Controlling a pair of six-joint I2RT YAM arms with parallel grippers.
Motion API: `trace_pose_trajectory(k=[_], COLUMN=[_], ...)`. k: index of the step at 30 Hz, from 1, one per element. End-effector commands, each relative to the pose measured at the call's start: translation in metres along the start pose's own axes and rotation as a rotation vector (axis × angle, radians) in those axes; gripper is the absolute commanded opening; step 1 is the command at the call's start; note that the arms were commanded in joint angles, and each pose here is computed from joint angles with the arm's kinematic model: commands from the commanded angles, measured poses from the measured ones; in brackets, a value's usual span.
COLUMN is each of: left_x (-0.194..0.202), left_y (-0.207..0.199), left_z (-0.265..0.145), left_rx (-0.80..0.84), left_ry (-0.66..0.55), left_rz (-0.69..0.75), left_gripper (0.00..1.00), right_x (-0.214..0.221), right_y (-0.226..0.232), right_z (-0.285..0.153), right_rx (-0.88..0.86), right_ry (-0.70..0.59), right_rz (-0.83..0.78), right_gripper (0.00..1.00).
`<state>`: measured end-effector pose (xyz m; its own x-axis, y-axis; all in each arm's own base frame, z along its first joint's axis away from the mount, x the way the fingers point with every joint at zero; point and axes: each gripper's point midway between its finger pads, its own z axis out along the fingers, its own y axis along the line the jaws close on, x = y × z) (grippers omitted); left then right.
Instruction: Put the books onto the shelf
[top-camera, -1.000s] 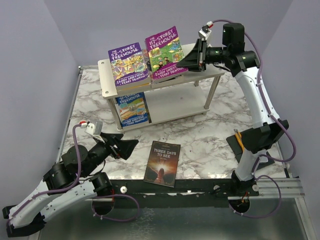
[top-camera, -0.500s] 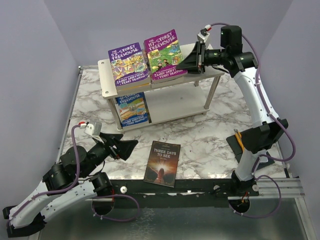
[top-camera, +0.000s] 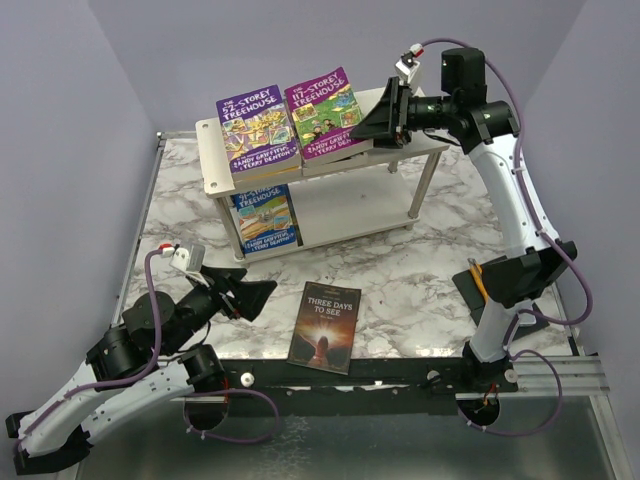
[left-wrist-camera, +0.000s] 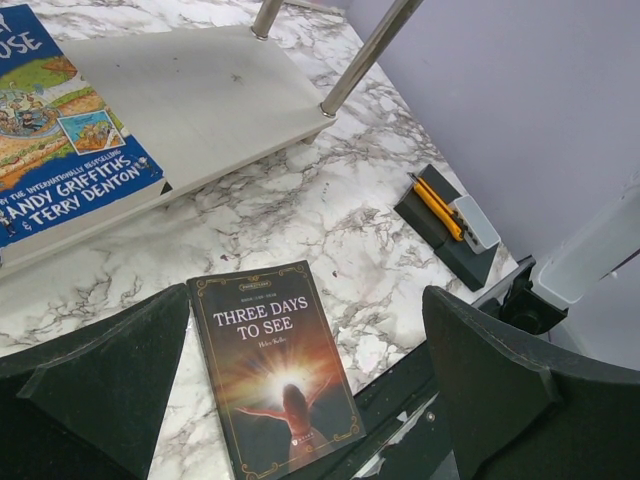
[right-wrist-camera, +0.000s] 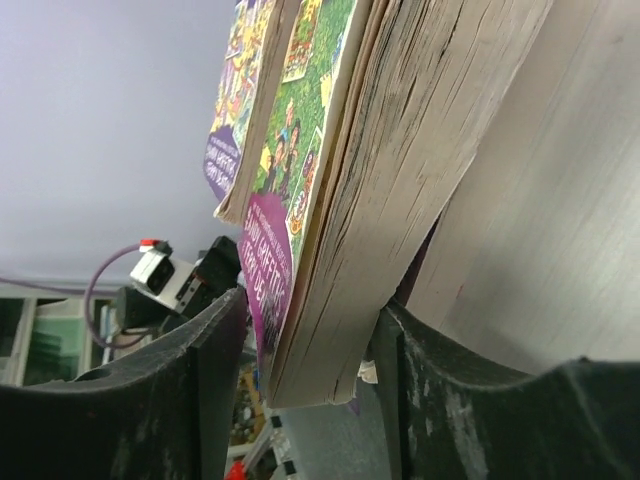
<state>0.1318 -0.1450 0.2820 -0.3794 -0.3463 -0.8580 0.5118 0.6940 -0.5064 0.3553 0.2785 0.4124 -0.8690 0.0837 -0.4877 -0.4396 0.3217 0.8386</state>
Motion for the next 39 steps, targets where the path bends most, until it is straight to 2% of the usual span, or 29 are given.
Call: trace_pose_trajectory(k=[1,9,18,25,28,39], left_x=[0.001,0.0,0.001,0.002,0.002,0.0], left_y=[-0.003,-0.003,-0.003,-0.003,-0.003,-0.003], left_z=[0.0,-0.001,-0.001,0.0,0.0,-0.001], left_rx=[0.023,0.027,0.028,0.026,0.026,0.028], left_ry=[0.0,-0.004,-0.003,0.003,0.002,-0.006], left_rz=[0.012,0.009,0.011,0.015,0.015,0.012], left_gripper=[0.99,0.99,0.99,0.99,0.99,0.99], right_x=[-0.008,-0.037,-0.063,-0.079,-0.084,-0.078], right_y=[-0.011,-0.029,0.002,0.001,-0.001,-0.022], right_z=[-0.007,-0.032,-0.036,-0.027,-0.021,0.004], right_rx=[0.136,0.375,0.291,0.275,0.277,0.311], right_ry=[-0.065,-0.247,-0.363,-0.383,-0.393,-0.352], right_rz=[-0.059,-0.168,-0.29,-0.297,-0.305,-0.299], right_gripper=[0.57,0.61,0.61,0.58,0.54,0.44])
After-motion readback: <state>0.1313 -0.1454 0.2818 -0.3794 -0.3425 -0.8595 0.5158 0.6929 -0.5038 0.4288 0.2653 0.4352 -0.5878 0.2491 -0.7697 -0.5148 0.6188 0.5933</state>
